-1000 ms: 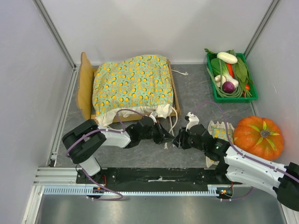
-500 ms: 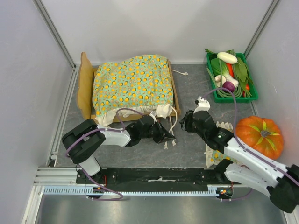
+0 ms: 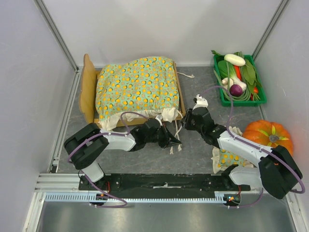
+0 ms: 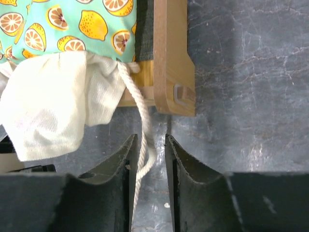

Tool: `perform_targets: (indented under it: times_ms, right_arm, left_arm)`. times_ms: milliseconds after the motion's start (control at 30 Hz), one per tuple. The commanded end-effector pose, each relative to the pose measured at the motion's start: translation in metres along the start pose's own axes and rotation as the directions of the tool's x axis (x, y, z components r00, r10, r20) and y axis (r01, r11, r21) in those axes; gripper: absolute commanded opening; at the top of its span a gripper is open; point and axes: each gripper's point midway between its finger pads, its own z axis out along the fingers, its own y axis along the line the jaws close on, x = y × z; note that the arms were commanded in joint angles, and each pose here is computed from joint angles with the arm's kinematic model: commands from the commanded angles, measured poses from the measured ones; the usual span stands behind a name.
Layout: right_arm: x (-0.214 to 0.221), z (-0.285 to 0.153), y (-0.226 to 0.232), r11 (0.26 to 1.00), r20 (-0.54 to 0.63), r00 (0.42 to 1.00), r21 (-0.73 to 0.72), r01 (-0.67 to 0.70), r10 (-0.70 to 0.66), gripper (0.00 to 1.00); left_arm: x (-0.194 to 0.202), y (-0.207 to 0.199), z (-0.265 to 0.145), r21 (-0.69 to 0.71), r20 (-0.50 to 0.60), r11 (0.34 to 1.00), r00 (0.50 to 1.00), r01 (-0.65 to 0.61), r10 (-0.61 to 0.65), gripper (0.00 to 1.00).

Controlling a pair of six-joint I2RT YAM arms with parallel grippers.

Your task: Set up the pet bed

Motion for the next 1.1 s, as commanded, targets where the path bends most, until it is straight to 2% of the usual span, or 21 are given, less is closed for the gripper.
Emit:
perform_targets:
  times_ms: [0, 33, 133, 167, 300, 533, 1067]
  right_arm:
    - [-0.030, 0.008, 0.020, 0.996, 0.084, 0.996, -0.092, -0.009, 0.017, 0.29]
    - [-0.029, 0.008, 0.020, 0.995, 0.083, 0.996, -0.099, -0.005, 0.013, 0.21]
    - [-0.027, 0.006, 0.021, 0.993, 0.079, 0.997, -0.117, 0.005, 0.004, 0.03]
    - [-0.027, 0.005, 0.023, 0.992, 0.082, 0.997, -0.127, 0.008, 0.002, 0.00]
    - [-0.018, 0.003, 0.027, 0.984, 0.065, 0.998, -0.176, 0.032, -0.021, 0.00]
    - [-0.010, -0.002, 0.028, 0.976, 0.050, 0.998, -0.208, 0.057, -0.048, 0.00]
    - [-0.006, -0.012, 0.038, 0.958, 0.027, 0.998, -0.277, 0.069, -0.064, 0.00]
  left_arm:
    - [-0.012, -0.029, -0.004, 0.066, 0.034, 0.993, 0.995, -0.094, 0.092, 0.02]
    - [-0.013, -0.028, -0.005, 0.055, 0.041, 0.994, 0.995, -0.096, 0.093, 0.02]
    - [-0.020, -0.028, -0.006, 0.015, 0.067, 0.990, 0.988, -0.138, 0.136, 0.02]
    - [-0.025, -0.039, -0.008, 0.024, 0.085, 0.987, 0.984, -0.161, 0.158, 0.02]
    - [-0.049, -0.052, -0.011, 0.003, 0.151, 0.982, 0.971, -0.191, 0.188, 0.02]
    - [-0.092, -0.046, -0.011, 0.001, 0.243, 0.996, 0.966, -0.087, 0.084, 0.02]
    - [-0.134, -0.031, 0.007, -0.083, 0.390, 0.997, 0.920, -0.006, 0.038, 0.02]
